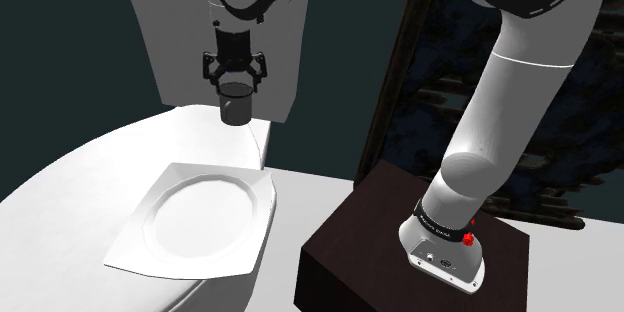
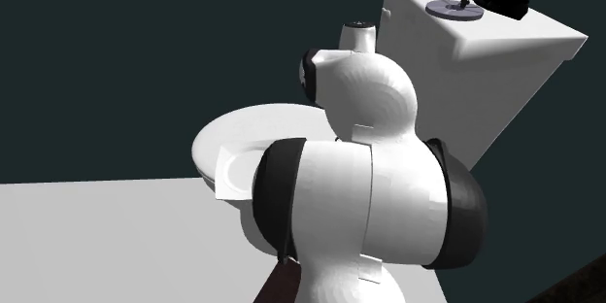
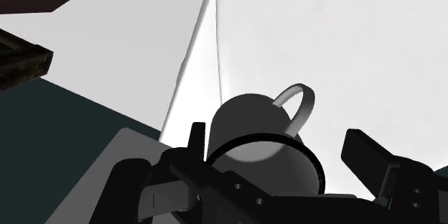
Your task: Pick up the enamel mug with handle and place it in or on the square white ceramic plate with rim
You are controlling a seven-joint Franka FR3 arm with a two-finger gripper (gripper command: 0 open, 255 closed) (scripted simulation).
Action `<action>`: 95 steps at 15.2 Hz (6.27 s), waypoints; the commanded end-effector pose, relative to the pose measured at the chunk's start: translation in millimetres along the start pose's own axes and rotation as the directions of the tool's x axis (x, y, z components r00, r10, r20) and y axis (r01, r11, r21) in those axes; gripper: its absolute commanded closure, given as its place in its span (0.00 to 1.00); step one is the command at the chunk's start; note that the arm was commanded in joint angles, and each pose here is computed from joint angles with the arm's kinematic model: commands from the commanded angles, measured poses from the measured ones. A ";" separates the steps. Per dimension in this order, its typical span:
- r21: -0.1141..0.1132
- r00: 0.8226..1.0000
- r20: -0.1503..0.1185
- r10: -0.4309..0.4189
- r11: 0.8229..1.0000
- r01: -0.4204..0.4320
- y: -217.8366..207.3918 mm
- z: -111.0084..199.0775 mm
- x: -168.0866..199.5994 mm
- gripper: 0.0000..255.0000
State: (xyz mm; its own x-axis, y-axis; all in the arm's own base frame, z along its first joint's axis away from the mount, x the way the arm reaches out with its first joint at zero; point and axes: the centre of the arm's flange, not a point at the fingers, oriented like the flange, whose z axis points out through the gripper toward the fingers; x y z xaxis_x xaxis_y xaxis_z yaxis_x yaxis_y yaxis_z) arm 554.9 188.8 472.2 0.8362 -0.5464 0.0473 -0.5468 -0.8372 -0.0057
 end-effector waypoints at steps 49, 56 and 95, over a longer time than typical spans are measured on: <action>0.001 1.000 -0.006 0.021 1.000 -0.021 -22.9 -62.9 -54.6 1.00; 0.001 1.000 -0.006 0.021 1.000 -0.021 -43.8 -74.5 -143.8 1.00; 0.001 1.000 -0.006 0.021 1.000 -0.021 -85.1 0.0 -326.5 1.00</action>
State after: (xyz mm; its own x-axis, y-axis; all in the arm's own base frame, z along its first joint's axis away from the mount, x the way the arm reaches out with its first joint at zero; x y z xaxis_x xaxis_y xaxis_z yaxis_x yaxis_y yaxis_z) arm 326.3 440.9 459.1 0.8265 -0.5605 0.0527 -0.5606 -0.8280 -0.0129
